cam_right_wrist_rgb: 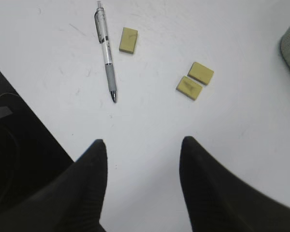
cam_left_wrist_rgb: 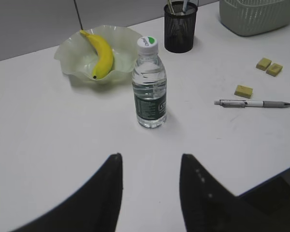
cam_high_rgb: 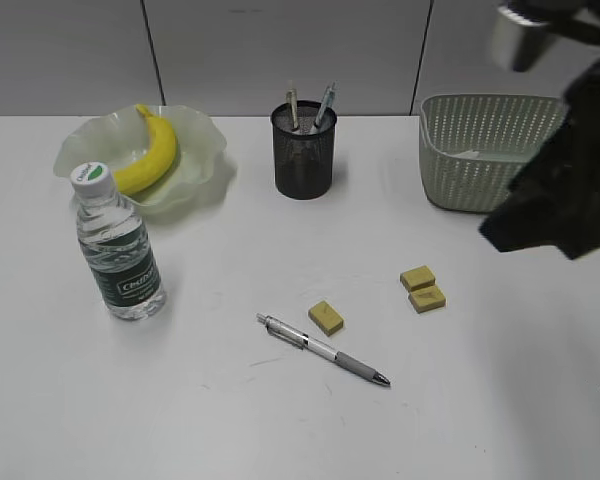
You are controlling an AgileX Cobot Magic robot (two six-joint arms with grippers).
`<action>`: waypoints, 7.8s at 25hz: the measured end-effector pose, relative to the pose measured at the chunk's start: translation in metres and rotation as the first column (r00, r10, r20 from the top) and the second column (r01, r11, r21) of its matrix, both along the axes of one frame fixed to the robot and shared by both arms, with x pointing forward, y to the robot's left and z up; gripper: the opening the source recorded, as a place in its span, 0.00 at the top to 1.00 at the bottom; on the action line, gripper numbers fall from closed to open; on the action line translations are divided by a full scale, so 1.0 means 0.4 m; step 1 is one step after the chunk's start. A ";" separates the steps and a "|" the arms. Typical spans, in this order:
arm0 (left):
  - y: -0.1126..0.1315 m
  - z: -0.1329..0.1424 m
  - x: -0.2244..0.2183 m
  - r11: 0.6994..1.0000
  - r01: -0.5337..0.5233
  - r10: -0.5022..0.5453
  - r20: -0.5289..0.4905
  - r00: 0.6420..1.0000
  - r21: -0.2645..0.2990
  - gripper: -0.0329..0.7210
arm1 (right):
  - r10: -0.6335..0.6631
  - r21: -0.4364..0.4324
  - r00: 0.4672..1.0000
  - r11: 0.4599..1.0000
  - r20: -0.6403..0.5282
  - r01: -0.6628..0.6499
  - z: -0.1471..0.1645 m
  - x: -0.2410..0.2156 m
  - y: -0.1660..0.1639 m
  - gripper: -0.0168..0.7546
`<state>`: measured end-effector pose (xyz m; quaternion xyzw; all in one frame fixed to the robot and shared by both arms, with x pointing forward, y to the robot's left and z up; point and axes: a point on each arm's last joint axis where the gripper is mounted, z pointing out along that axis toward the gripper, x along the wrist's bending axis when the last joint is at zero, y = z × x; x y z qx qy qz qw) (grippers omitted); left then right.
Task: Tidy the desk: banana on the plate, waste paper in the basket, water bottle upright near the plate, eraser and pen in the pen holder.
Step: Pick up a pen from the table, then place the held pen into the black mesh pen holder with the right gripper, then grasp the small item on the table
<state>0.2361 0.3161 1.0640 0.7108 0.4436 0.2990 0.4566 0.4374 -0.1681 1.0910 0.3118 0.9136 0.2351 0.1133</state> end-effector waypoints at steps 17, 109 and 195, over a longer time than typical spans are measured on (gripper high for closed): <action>0.000 0.000 0.000 1.000 0.000 0.000 0.000 1.000 0.000 0.56 | 0.128 -0.252 0.949 0.946 -0.289 -0.204 -0.316 0.127 0.294 0.48; 0.000 0.000 0.000 1.000 0.001 -0.001 0.000 1.000 -0.001 0.58 | 0.053 -0.287 0.950 0.947 -0.306 -0.145 -0.433 0.231 0.379 0.83; -0.001 0.000 -0.001 1.000 0.005 -0.005 -0.002 1.000 -0.006 0.59 | -0.271 0.180 0.957 0.951 0.101 0.250 -0.016 -0.178 -0.125 0.24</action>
